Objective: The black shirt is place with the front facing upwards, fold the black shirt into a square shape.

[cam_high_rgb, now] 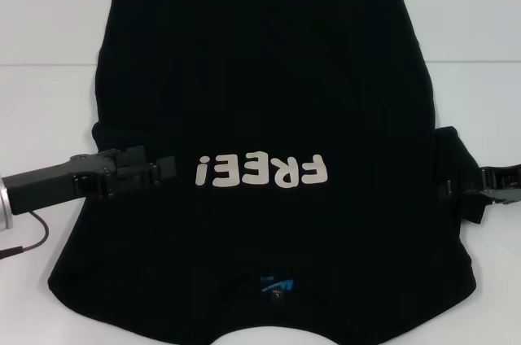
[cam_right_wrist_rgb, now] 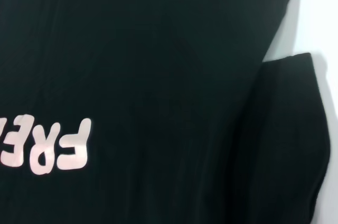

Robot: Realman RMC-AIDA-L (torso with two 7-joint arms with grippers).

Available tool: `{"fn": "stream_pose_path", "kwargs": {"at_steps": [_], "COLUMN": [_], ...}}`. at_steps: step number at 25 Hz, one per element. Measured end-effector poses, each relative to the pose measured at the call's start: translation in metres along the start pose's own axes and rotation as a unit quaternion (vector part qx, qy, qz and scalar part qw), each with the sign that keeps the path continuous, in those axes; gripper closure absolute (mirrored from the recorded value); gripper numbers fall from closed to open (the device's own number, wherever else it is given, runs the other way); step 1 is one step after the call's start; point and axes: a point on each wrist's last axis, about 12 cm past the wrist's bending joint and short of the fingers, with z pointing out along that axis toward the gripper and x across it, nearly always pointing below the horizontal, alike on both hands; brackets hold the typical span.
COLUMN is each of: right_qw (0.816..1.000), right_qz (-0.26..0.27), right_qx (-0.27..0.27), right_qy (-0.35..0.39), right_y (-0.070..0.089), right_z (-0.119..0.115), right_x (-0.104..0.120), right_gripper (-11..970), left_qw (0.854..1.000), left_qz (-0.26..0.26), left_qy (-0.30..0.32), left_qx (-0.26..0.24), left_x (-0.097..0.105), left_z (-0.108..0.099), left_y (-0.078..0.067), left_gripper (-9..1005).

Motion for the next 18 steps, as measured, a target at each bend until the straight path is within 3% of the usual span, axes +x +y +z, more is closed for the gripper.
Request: {"fn": "stream_pose_path", "kwargs": {"at_steps": [1,6,17,18], "right_qw": [1.000,1.000,1.000,1.000], "right_qz": [0.002,0.003,0.004,0.004], "right_qx": [0.000,0.001,0.002,0.002], "right_qy": [-0.001,-0.004,-0.004,-0.004], "right_y": [-0.0005,-0.0009,-0.0010,-0.0013], "right_z": [-0.0001,-0.0003,-0.0014,-0.0013], "right_x": [0.0001,-0.0004,-0.0014,-0.0011], "right_gripper": [54,282,523,608], "left_qw": [1.000,1.000,1.000,1.000], "left_qz": [0.000,0.001,0.001,0.001], "left_qy": [0.000,0.000,0.000,0.000], "left_qx": [0.000,0.002,0.001,0.001], "left_x": [-0.0003,-0.0006,-0.0004,-0.0004], "left_z": [0.0002,0.0015,0.0011,0.0011], "left_y": [-0.0001,-0.0006,-0.0005,-0.0005], "left_gripper": [77,76,76,76]}}
